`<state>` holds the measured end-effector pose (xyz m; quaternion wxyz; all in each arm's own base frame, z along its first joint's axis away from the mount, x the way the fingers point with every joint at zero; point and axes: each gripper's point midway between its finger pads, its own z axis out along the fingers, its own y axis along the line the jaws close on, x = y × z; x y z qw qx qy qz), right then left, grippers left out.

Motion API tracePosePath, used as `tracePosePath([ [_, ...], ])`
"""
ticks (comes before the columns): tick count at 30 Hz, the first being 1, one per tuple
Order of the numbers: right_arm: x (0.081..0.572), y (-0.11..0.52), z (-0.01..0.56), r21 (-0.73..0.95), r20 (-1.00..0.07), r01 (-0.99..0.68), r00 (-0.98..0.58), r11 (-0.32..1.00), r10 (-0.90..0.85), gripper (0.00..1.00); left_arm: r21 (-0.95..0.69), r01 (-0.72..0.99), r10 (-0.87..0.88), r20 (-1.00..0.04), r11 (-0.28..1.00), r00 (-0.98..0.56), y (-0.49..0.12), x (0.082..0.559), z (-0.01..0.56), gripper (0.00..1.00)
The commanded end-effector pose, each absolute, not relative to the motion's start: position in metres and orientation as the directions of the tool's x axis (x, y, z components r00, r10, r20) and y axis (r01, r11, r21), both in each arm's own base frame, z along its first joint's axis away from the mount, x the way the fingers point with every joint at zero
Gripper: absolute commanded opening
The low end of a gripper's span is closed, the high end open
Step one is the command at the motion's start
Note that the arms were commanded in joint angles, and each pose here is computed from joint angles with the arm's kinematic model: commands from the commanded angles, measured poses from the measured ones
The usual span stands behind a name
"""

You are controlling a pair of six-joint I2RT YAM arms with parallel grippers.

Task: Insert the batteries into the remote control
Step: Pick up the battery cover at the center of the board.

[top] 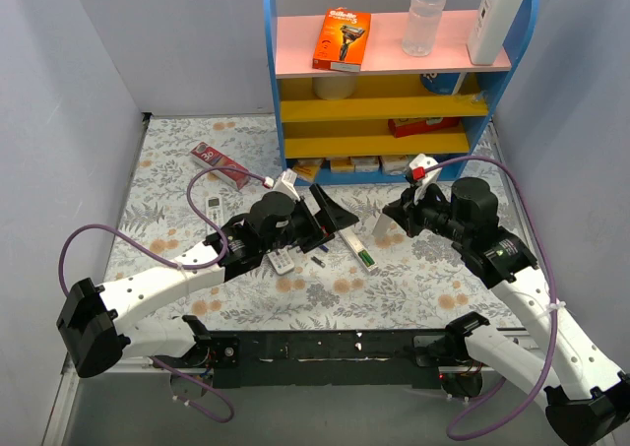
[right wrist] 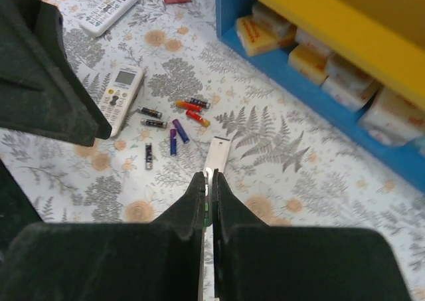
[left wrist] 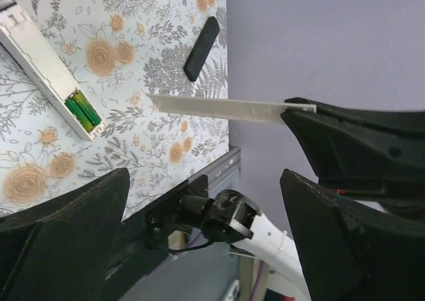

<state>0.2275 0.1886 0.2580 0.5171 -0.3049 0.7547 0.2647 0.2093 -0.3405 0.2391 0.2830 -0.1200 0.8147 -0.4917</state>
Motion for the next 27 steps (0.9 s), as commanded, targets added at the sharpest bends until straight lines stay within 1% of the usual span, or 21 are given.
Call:
tracePosePath([
  [1,0.23,0.194,0.293,-0.215,-0.96,-0.786,0.062,0.58,-0.273,0.01,-0.934,-0.119,-0.536,-0.086,0.337,-0.84,-0.351,0.216,0.252,0.98],
  [2,0.226,0.195,0.305,-0.262,-0.957,-0.782,0.135,0.565,-0.256,0.01,-0.939,-0.169,-0.552,-0.026,0.299,-0.834,-0.354,0.218,0.254,0.98],
  [4,0.217,0.201,0.303,-0.354,-0.931,-0.796,0.249,0.491,-0.268,0.01,-0.937,-0.222,-0.56,0.035,0.269,-0.828,-0.36,0.227,0.248,0.98],
  [5,0.211,0.2,0.311,-0.406,-0.913,-0.78,0.319,0.476,-0.255,0.01,-0.939,-0.252,-0.56,0.082,0.235,-0.825,-0.365,0.23,0.251,0.98],
  [7,0.203,0.204,0.315,-0.499,-0.866,-0.762,0.432,0.413,-0.251,0.01,-0.94,-0.278,-0.532,0.135,0.197,-0.836,-0.375,0.232,0.259,0.98],
  [8,0.199,0.204,0.317,-0.516,-0.857,-0.756,0.453,0.403,-0.247,0.01,-0.933,-0.301,-0.531,0.158,0.195,-0.833,-0.38,0.236,0.254,0.97],
  [9,0.197,0.205,0.315,-0.521,-0.854,-0.76,0.457,0.388,-0.25,0.01,-0.938,-0.306,-0.528,0.178,0.164,-0.83,-0.384,0.239,0.264,0.96],
  [11,0.194,0.206,0.314,-0.544,-0.839,-0.756,0.48,0.364,-0.257,0.01,-0.938,-0.316,-0.532,0.196,0.144,-0.824,-0.387,0.243,0.267,0.95],
  [15,0.185,0.212,0.312,-0.575,-0.818,-0.756,0.524,0.312,-0.238,0.01,-0.935,-0.35,-0.549,0.264,0.057,-0.793,-0.39,0.251,0.278,0.92],
  [16,0.184,0.212,0.313,-0.583,-0.812,-0.75,0.535,0.312,-0.234,0.01,-0.925,-0.378,-0.545,0.3,0.034,-0.783,-0.391,0.251,0.279,0.92],
  [19,0.183,0.214,0.31,-0.604,-0.797,-0.741,0.556,0.292,-0.237,0.01,-0.915,-0.403,-0.516,0.354,-0.017,-0.78,-0.398,0.253,0.287,0.91],
  [24,0.179,0.222,0.308,-0.621,-0.783,-0.738,0.585,0.264,-0.209,0.01,-0.911,-0.41,-0.487,0.376,-0.04,-0.788,-0.41,0.257,0.294,0.87],
  [27,0.178,0.225,0.302,-0.621,-0.783,-0.744,0.584,0.247,-0.213,0.01,-0.905,-0.422,-0.475,0.398,-0.06,-0.785,-0.413,0.258,0.298,0.82],
])
